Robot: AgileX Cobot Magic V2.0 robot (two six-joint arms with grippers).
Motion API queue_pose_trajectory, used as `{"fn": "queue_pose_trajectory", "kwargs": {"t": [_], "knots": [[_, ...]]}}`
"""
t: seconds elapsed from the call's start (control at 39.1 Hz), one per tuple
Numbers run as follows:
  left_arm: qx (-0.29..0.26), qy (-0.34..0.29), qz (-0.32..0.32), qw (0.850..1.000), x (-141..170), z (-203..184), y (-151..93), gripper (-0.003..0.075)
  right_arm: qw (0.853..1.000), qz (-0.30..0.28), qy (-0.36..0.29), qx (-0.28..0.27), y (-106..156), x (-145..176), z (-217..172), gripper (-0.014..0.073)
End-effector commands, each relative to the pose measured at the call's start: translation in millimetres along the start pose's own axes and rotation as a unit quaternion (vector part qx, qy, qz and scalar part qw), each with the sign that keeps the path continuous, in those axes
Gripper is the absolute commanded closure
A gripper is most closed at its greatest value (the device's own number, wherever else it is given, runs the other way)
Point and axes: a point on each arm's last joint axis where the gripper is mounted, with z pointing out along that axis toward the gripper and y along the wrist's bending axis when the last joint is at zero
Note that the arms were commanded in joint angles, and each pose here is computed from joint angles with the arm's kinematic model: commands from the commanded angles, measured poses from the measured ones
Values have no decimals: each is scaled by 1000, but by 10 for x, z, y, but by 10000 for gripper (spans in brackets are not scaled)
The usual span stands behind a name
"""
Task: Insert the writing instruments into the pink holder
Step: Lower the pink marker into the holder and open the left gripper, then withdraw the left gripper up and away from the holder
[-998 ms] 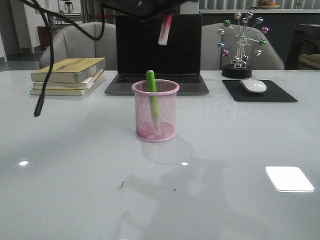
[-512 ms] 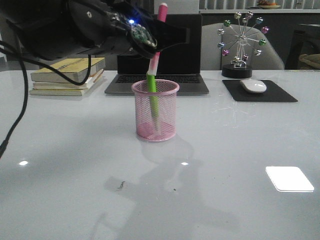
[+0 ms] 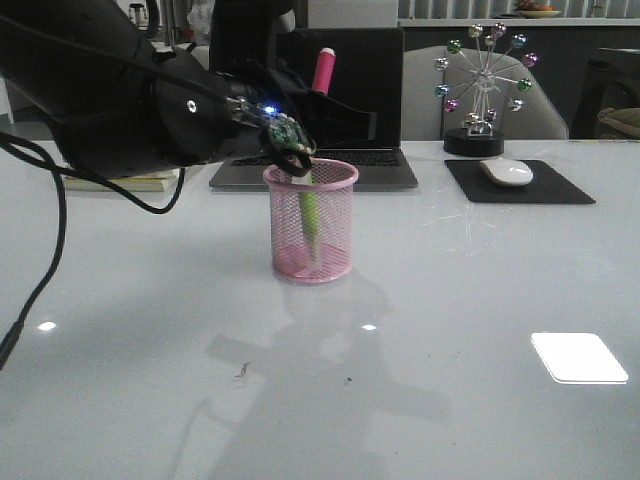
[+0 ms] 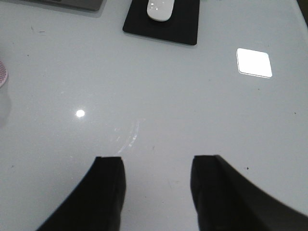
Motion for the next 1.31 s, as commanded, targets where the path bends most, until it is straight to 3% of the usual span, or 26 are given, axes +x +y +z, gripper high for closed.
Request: {"fn": "queue_pose_trajectory", "kwargs": {"t": [0.0, 0.13, 0.38, 0.72, 1.07, 1.28], "knots": [[3, -88, -10, 996, -395, -68, -46, 614, 999, -4, -50, 11, -27, -144, -59, 161], [3, -85, -10, 996, -390, -67, -48, 566, 999, -4, -50, 11, -27, -145, -59, 161], [5, -78, -10, 997, -376, -64, -50, 388, 999, -4, -50, 11, -27, -145, -59, 161], [4, -94, 1, 996, -465, -94, -49, 405, 999, -4, -50, 11, -27, -145, -59, 161], [5, -158, 125, 979, -1359, -579, -40, 411, 999, -4, -50, 11, -27, -146, -59, 161], [6, -158, 88, 983, -2014, -1177, 169, 411, 997, -4, -71, 14, -32, -183, -64, 161]]}}
